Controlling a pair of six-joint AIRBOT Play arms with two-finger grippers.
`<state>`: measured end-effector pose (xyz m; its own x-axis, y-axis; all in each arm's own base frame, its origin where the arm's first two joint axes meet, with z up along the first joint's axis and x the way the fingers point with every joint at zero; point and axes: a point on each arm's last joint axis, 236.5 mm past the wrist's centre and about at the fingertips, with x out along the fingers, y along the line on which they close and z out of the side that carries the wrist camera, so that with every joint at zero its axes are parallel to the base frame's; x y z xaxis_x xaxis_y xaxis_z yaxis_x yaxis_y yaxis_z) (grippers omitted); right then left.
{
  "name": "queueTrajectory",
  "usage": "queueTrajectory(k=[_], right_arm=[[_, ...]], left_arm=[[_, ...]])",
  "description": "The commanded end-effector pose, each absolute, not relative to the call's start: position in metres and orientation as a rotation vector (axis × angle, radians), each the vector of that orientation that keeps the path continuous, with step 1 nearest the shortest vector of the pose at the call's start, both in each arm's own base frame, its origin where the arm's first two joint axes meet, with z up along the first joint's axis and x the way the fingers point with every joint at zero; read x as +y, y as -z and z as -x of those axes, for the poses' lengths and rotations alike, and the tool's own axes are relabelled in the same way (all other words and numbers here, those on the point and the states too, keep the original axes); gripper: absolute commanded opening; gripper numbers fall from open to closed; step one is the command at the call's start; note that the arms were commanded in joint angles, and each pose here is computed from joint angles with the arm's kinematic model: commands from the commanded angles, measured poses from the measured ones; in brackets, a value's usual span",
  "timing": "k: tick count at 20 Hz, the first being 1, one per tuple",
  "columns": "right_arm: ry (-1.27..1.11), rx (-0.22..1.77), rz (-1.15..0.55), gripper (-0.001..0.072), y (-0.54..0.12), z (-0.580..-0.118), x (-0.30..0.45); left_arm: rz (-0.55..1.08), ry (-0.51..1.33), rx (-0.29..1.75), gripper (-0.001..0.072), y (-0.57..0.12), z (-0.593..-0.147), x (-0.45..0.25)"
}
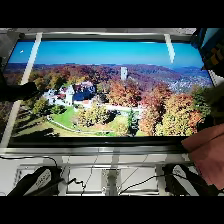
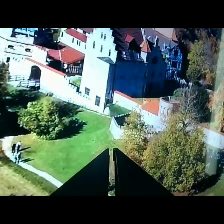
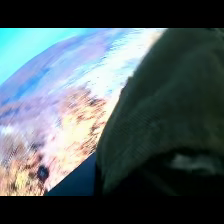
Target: Fold the clothes and pants, and hang the long-sleeved shirts on hangers.
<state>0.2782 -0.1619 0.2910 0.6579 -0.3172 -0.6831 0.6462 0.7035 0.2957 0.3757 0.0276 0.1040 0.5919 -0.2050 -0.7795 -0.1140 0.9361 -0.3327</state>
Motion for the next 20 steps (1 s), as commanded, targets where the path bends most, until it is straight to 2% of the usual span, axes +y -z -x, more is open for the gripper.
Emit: queueTrajectory(k=[1, 4, 9, 10, 11, 12, 13, 17, 18, 19, 20], right_arm=[[0.947, 0.497, -0.607, 0.0022, -0.318, -0.188, -0.210], [1.257, 0.459, -0.550, 0.0022, -0.328, -0.109, -0.240], [1.404, 0.500, -0.625, 0.0033, -0.313, -0.074, -0.252], [1.416, 0.500, -0.629, 0.0139, -0.312, -0.071, -0.255], [1.425, 0.493, -0.637, 0.0360, -0.312, -0.071, -0.257], [1.422, 0.484, -0.633, 0.0639, -0.313, -0.073, -0.260], [1.414, 0.470, -0.624, 0.0685, -0.315, -0.076, -0.263], [1.344, 0.375, -0.583, 0.0678, -0.332, -0.097, -0.274], [1.278, 0.365, -0.591, 0.0641, -0.333, -0.113, -0.272], [1.176, 0.374, -0.601, 0.0485, -0.331, -0.137, -0.266], [1.011, 0.389, -0.602, 0.0295, -0.331, -0.172, -0.254]], left_arm=[[0.357, 0.044, 0.943, 0.0063, -0.103, -0.375, 0.031], [0.357, 0.044, 0.942, 0.0063, -0.103, -0.375, 0.031], [0.357, 0.045, 0.943, 0.0063, -0.103, -0.375, 0.031], [0.357, 0.045, 0.943, 0.0063, -0.103, -0.375, 0.031], [0.357, 0.045, 0.943, 0.0063, -0.103, -0.375, 0.031], [0.357, 0.045, 0.943, 0.0063, -0.103, -0.375, 0.031], [0.357, 0.045, 0.943, 0.0063, -0.103, -0.375, 0.031], [0.357, 0.045, 0.942, 0.0063, -0.103, -0.375, 0.031], [0.357, 0.045, 0.943, 0.0063, -0.103, -0.375, 0.031], [0.357, 0.045, 0.943, 0.0063, -0.103, -0.375, 0.031], [0.357, 0.046, 0.942, 0.0063, -0.104, -0.375, 0.030]])
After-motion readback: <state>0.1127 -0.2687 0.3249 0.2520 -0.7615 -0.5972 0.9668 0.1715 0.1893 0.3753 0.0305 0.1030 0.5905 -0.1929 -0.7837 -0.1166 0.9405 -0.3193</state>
